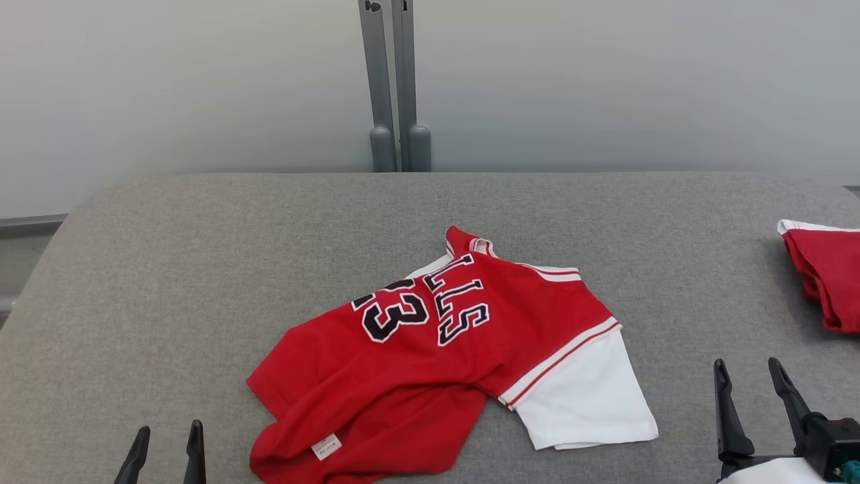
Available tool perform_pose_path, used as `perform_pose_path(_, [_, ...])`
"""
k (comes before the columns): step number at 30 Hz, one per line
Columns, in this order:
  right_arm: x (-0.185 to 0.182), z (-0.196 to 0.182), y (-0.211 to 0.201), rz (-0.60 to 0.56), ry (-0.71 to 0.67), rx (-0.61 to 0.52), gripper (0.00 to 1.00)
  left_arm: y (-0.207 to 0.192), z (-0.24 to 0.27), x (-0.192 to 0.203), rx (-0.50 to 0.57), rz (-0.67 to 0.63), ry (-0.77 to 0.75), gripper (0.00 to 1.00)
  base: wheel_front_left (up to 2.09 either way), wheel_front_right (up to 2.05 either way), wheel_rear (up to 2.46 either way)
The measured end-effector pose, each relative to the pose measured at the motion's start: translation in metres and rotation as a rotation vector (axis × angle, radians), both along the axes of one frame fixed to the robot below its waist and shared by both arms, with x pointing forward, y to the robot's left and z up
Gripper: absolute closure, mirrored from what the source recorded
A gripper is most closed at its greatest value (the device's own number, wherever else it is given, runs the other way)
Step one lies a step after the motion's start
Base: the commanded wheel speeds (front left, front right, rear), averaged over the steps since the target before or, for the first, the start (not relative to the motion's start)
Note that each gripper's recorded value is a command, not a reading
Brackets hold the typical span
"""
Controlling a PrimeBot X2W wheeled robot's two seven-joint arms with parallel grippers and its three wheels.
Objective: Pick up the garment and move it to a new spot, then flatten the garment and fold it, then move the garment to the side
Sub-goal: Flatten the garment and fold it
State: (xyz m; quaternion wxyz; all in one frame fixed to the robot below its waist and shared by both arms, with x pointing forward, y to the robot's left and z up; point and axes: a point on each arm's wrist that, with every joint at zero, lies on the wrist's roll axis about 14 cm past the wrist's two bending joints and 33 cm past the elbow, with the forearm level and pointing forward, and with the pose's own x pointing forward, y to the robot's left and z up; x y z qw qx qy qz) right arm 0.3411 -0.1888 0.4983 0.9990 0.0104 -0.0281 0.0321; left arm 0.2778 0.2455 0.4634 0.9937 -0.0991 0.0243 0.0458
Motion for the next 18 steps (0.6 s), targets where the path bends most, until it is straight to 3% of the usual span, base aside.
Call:
perform_pose_path(10, [-0.003, -0.001, 0.000, -0.007, 0.004, 0.001, 0.00, -0.002, -0.004, 0.002, 0.003, 0.004, 0.007, 0.00, 0.00, 0.00, 0.00])
perform_pose_path(14, [0.008, 0.022, 0.020, 0.047, -0.070, 0.036, 0.00, -0.010, -0.028, -0.005, -0.031, -0.016, 0.092, 0.00, 0.00, 0.00, 0.00])
perform_pose_path(18, [0.011, -0.011, 0.056, 0.181, 0.102, -0.033, 0.00, -0.025, -0.055, -0.014, -0.091, -0.078, 0.269, 0.00, 0.00, 0.00, 0.00])
